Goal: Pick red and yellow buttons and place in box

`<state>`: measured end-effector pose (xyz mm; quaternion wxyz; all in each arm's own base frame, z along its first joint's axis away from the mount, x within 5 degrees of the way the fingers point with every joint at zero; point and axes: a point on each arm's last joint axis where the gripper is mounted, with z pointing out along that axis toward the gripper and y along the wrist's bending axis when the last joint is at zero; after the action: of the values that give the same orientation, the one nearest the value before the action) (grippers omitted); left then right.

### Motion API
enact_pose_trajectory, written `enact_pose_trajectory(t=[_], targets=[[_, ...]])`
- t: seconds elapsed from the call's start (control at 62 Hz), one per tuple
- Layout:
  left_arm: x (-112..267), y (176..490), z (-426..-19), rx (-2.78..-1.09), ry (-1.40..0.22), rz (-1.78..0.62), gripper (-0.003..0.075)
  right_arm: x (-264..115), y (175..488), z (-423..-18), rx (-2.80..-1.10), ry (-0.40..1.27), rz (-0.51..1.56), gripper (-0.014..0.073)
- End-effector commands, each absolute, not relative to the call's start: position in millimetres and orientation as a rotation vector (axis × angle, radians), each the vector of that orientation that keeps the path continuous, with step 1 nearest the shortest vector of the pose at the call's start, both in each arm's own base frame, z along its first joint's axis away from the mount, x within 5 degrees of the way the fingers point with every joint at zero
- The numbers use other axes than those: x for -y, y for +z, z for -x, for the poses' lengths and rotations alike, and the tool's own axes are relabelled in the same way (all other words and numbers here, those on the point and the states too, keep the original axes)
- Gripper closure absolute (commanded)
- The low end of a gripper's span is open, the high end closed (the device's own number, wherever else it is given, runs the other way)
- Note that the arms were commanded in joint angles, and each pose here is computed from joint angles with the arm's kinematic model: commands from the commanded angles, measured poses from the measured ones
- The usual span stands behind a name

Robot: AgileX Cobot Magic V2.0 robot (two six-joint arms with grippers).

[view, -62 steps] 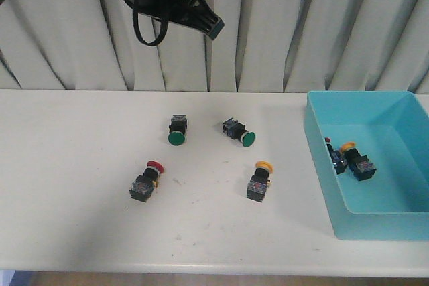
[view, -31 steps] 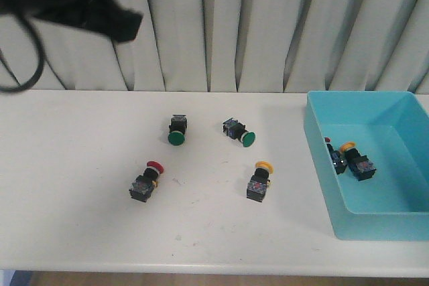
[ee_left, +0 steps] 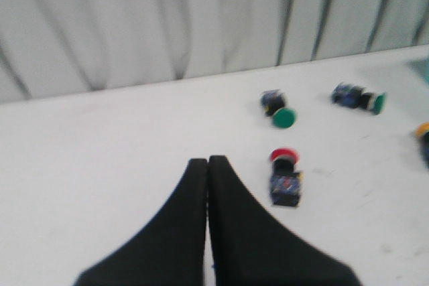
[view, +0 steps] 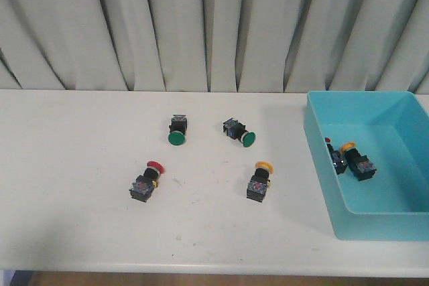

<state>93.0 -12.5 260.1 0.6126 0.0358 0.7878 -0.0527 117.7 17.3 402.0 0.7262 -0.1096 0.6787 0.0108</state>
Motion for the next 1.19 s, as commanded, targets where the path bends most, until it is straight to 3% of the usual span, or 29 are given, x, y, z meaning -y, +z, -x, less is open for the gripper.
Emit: enact_pose_trajectory(t=[0.0,0.387,1.178], targets=[[7.4,246.9,-86.6,-1.715,-0.116,-0.012,0.0723,-14.3,415.9,-115.1,-1.419,0.003,0.202,0.0601],[-4.5,184.8,-63.8,-1.601,-0.004,0.120,0.0723,-14.3,415.9,-115.1,-1.419,0.003,0.202,0.0601],[-7.7,183.5,-56.9,-1.590,0.147,0.055,0.0723,-14.1,416.2,-115.1,-1.416,0.001,0.200,0.0601]])
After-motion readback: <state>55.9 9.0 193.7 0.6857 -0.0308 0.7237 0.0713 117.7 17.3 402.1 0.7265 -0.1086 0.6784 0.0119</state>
